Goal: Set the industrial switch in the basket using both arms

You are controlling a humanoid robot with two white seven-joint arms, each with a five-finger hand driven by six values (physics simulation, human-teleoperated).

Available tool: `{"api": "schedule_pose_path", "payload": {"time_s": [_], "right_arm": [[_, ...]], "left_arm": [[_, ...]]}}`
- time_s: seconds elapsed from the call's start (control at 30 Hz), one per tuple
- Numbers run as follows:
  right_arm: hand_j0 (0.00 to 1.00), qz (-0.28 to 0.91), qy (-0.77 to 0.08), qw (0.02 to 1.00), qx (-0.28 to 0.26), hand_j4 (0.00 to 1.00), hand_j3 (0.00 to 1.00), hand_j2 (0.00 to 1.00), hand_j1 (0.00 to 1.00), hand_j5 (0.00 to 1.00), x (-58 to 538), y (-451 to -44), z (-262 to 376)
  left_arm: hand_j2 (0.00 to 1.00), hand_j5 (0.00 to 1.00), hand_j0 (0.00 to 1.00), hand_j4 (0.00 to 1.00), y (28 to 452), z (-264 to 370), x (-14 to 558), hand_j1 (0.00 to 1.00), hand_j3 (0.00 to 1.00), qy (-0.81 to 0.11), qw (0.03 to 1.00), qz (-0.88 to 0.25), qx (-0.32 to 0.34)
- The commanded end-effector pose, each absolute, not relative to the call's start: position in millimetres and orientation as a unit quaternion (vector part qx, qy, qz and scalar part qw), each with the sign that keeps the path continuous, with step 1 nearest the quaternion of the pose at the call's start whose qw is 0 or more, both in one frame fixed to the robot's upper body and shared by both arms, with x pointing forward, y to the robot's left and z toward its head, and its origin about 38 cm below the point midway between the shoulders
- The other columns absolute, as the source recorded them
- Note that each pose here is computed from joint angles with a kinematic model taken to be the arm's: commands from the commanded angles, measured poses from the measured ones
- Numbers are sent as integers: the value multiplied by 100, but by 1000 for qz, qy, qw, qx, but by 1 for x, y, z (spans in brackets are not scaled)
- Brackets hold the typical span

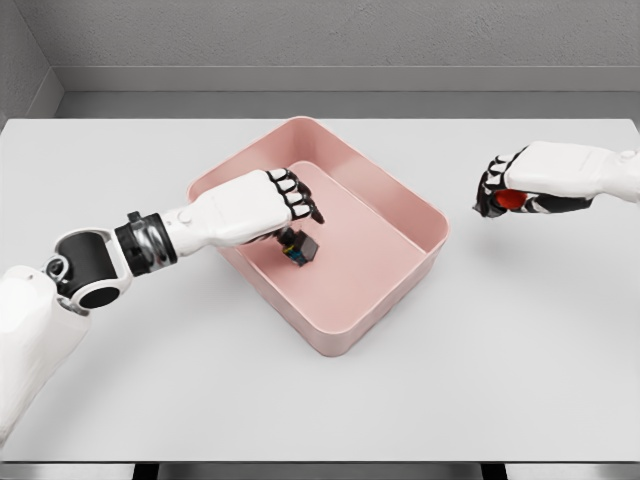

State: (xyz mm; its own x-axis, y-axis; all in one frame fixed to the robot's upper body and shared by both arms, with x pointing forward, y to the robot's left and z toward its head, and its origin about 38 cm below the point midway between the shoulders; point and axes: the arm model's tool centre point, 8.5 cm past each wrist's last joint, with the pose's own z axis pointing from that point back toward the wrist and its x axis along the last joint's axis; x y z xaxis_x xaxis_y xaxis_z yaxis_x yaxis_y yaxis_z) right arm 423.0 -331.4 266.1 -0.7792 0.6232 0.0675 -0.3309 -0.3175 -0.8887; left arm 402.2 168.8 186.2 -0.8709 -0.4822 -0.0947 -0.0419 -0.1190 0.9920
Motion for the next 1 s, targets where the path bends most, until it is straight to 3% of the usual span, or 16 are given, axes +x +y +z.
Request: {"api": "schedule_pose_path", "payload": {"time_s": [0.0,0.3,0.33,0.47,0.63,0.97], "right_arm": [[50,797,-506,297,-143,50,50,50,50,50,423,-328,267],[50,795,-520,279,-139,50,50,50,50,50,426,-313,273],[50,795,-522,278,-138,50,50,50,50,50,427,-311,274],[50,795,-528,268,-136,50,50,50,50,50,427,-302,277],[50,794,-533,259,-138,50,50,50,50,50,426,-299,286],[50,791,-546,242,-135,50,50,50,50,50,424,-289,300]], "left_arm": [[91,91,91,91,168,187,402,91,91,-649,154,-717,201],[91,91,91,91,168,200,399,91,91,-659,139,-710,204],[100,100,100,100,181,213,390,100,100,-666,129,-706,203],[100,100,100,100,259,243,378,100,100,-626,148,-735,215],[100,100,100,100,318,250,370,100,100,-599,197,-732,257],[100,100,100,100,322,243,370,100,100,-589,206,-739,255]]}}
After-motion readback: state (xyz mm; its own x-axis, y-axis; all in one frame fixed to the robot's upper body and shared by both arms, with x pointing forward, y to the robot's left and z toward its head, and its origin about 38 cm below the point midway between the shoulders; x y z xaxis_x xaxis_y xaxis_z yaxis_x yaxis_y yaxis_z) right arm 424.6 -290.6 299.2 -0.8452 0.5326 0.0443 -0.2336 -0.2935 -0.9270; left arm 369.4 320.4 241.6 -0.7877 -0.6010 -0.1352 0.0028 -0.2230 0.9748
